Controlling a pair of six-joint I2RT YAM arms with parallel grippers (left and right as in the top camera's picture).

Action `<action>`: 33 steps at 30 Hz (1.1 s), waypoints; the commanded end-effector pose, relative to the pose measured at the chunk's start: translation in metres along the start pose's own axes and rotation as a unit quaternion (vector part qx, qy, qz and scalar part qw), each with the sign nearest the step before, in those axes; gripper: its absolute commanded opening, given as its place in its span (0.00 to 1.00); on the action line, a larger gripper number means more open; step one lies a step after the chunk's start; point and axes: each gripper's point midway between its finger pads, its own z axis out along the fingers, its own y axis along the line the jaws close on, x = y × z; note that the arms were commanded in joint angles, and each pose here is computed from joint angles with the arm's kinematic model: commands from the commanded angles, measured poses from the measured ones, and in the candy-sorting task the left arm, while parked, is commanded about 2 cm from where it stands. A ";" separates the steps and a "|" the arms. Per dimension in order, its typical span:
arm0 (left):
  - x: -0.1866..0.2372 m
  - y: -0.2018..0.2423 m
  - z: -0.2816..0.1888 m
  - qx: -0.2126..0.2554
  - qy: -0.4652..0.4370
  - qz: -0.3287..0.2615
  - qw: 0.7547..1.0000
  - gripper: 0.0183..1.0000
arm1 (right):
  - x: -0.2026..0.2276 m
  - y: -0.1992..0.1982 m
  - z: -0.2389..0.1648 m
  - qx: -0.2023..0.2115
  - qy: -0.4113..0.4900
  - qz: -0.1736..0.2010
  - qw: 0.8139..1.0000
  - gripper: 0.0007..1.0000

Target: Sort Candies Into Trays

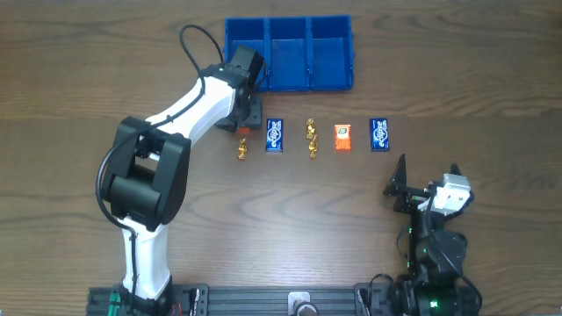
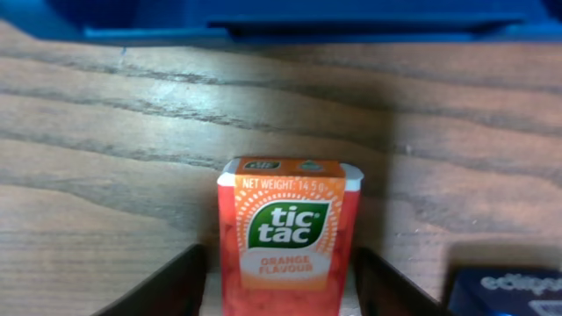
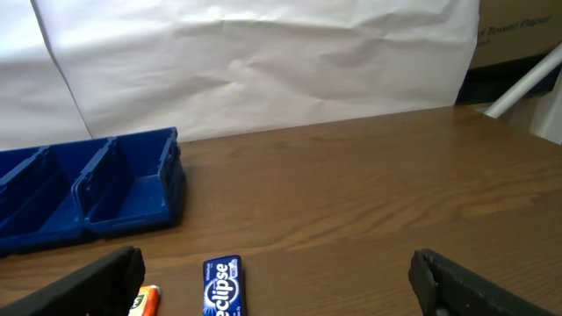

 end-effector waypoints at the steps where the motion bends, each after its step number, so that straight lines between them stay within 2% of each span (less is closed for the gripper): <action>1: 0.003 0.000 0.013 0.003 0.011 0.002 1.000 0.42 | 0.000 -0.001 0.000 0.003 -0.001 -0.003 1.000 1.00; 5: 0.000 -0.005 0.010 0.014 0.010 0.002 1.000 0.37 | 0.000 -0.001 0.000 0.003 -0.001 -0.003 1.000 1.00; 13: -0.021 -0.015 -0.022 0.028 -0.015 -0.004 0.999 0.35 | 0.000 -0.001 0.000 0.003 -0.002 -0.002 1.000 1.00; 21: -0.071 -0.023 -0.112 0.032 -0.120 -0.019 0.992 0.35 | 0.000 -0.001 0.000 0.003 -0.001 -0.003 1.000 1.00; 28: -0.125 -0.018 -0.204 0.015 -0.232 -0.036 0.972 0.35 | 0.000 -0.001 0.000 0.003 -0.002 -0.002 1.000 1.00; 33: -0.143 -0.015 -0.227 0.024 -0.266 -0.044 0.963 0.36 | 0.000 -0.001 0.000 0.003 -0.001 -0.003 1.000 1.00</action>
